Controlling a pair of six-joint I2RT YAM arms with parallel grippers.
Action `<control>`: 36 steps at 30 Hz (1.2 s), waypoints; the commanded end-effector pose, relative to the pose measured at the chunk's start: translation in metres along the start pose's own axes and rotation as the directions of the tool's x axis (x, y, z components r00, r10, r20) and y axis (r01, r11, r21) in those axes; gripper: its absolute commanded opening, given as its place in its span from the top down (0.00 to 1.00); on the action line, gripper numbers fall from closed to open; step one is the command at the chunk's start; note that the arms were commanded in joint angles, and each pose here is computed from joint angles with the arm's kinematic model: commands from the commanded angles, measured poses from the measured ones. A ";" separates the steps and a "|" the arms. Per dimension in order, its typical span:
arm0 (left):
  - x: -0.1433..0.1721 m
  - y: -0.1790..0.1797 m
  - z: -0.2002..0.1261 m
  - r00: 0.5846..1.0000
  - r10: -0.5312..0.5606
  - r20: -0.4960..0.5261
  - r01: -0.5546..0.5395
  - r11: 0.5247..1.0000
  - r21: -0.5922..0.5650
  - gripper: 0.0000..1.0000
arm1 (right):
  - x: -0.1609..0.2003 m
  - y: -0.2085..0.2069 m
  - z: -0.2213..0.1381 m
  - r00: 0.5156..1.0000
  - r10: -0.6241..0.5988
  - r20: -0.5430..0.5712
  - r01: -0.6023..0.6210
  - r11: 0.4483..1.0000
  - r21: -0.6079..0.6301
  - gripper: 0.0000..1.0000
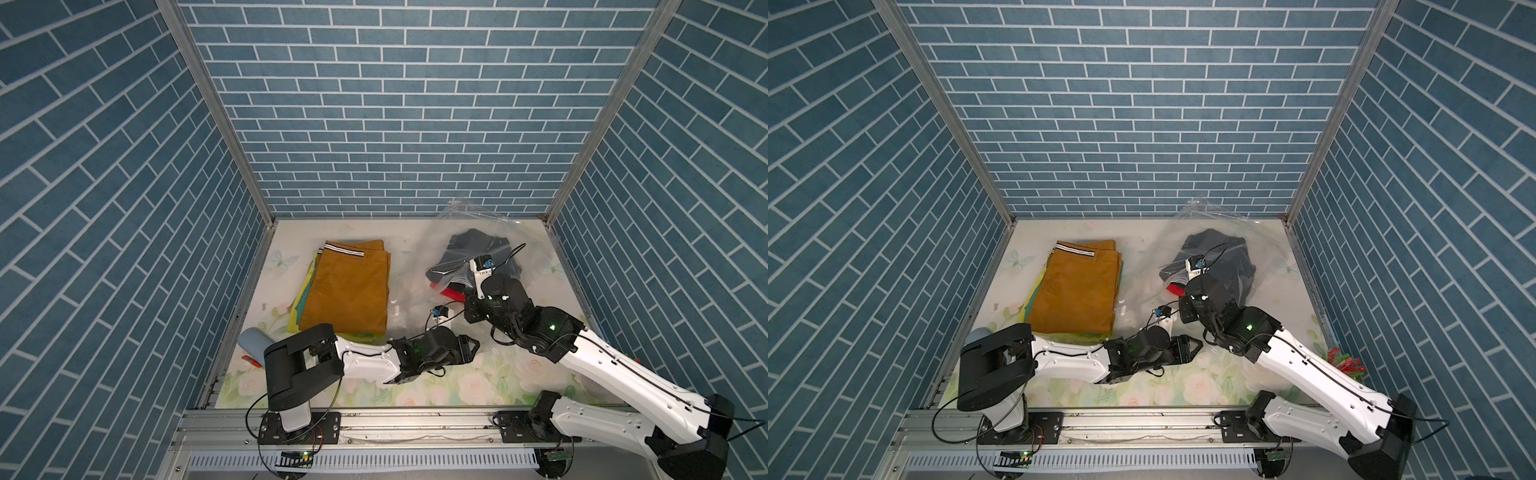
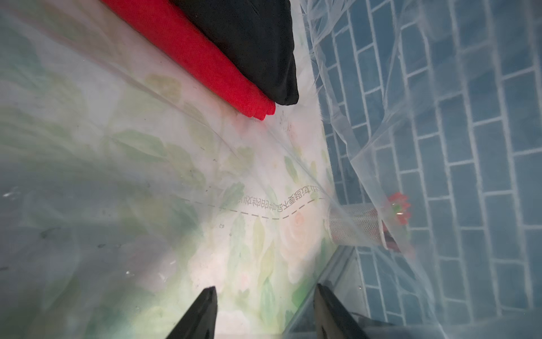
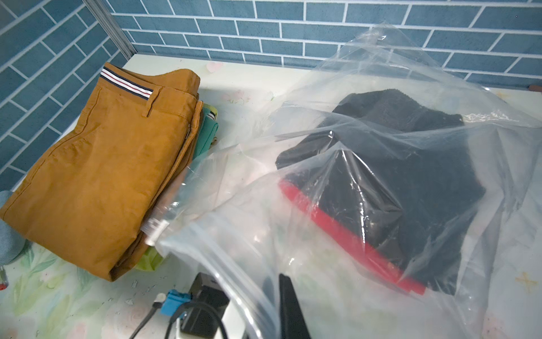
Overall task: Take the trousers out of the vacuum bag
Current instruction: Take out the trousers from the vacuum bag.
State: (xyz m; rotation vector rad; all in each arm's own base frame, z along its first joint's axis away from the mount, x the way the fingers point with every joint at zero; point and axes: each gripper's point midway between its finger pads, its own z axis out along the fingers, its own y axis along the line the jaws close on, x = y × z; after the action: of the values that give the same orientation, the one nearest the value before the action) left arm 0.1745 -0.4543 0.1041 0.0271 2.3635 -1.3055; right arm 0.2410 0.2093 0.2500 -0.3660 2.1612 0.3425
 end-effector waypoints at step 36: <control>-0.161 0.073 0.065 0.954 -0.032 0.298 0.090 0.979 -0.183 0.28 | -0.012 0.022 -0.034 0.997 -0.015 0.082 0.031 0.981 -0.194 1.00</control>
State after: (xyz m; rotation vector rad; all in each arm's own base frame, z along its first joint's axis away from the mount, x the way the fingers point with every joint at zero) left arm 0.3478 -0.4449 0.0894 -0.2715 2.2187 -1.0755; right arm 0.2192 0.2159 0.2697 -0.4437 2.0994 0.5153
